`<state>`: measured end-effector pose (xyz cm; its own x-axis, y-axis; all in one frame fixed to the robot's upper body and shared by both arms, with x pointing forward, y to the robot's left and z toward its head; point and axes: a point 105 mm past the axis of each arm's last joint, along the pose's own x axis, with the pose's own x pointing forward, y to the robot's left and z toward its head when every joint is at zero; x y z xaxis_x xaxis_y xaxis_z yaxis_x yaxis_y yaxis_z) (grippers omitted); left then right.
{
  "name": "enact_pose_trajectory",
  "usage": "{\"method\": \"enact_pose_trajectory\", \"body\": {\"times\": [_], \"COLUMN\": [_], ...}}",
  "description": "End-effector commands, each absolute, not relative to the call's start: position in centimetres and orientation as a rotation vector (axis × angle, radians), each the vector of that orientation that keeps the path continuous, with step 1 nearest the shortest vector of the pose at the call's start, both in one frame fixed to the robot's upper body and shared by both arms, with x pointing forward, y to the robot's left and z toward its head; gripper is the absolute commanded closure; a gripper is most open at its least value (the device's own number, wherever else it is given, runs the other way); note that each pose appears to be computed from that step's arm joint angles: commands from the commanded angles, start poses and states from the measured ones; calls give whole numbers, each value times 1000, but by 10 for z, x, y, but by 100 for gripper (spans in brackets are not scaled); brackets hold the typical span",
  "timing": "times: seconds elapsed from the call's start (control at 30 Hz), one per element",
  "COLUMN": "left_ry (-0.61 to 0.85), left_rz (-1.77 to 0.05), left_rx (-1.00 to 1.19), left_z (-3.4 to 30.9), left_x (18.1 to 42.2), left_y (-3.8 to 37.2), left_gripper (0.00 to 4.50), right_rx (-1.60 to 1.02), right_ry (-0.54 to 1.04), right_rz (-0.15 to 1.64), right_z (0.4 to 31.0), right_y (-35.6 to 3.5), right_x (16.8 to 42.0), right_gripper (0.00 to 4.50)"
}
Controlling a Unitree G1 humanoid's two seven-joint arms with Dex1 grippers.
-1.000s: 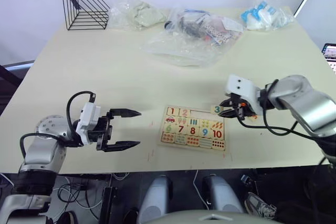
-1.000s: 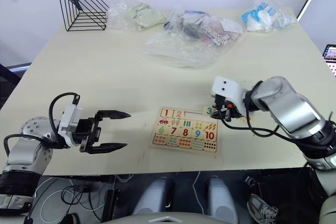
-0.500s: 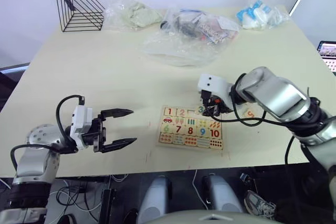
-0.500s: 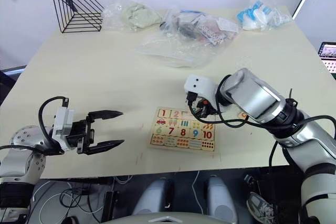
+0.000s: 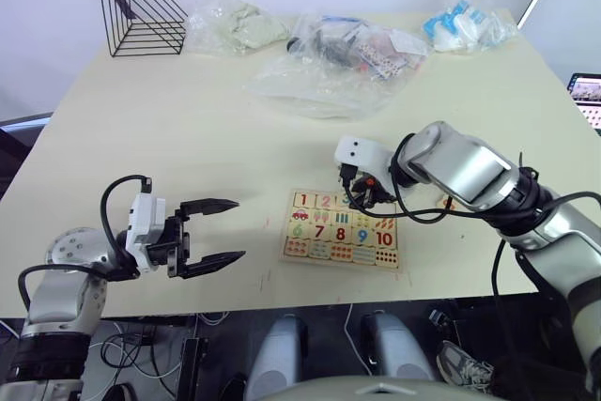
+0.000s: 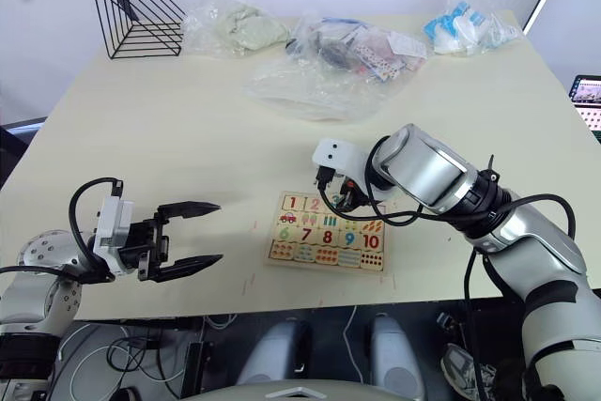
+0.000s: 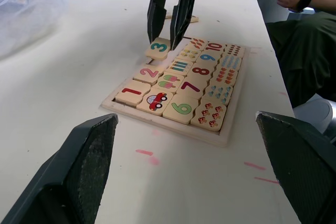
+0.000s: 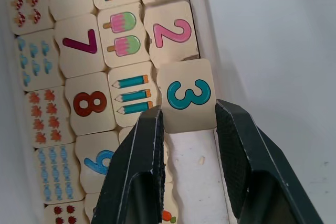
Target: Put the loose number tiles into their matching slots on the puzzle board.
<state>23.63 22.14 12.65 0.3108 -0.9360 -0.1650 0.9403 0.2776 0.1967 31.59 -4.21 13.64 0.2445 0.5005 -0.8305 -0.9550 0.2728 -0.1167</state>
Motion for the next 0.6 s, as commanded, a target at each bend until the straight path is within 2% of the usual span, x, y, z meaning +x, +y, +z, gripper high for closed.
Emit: {"method": "enact_pose_trajectory", "body": {"times": [0.03,0.6], "left_ry": [-16,-17], "left_rz": [-1253,-1244], "left_rx": [308,309], "left_z": [135,132], "left_x": [237,236], "left_y": [223,224], "left_gripper": [0,0], "right_rx": [-753,-786], "right_ry": [723,722], "right_rz": [1124,1155], "right_z": [144,138], "right_y": [-38,-34], "right_x": [319,314], "right_gripper": [364,364]}}
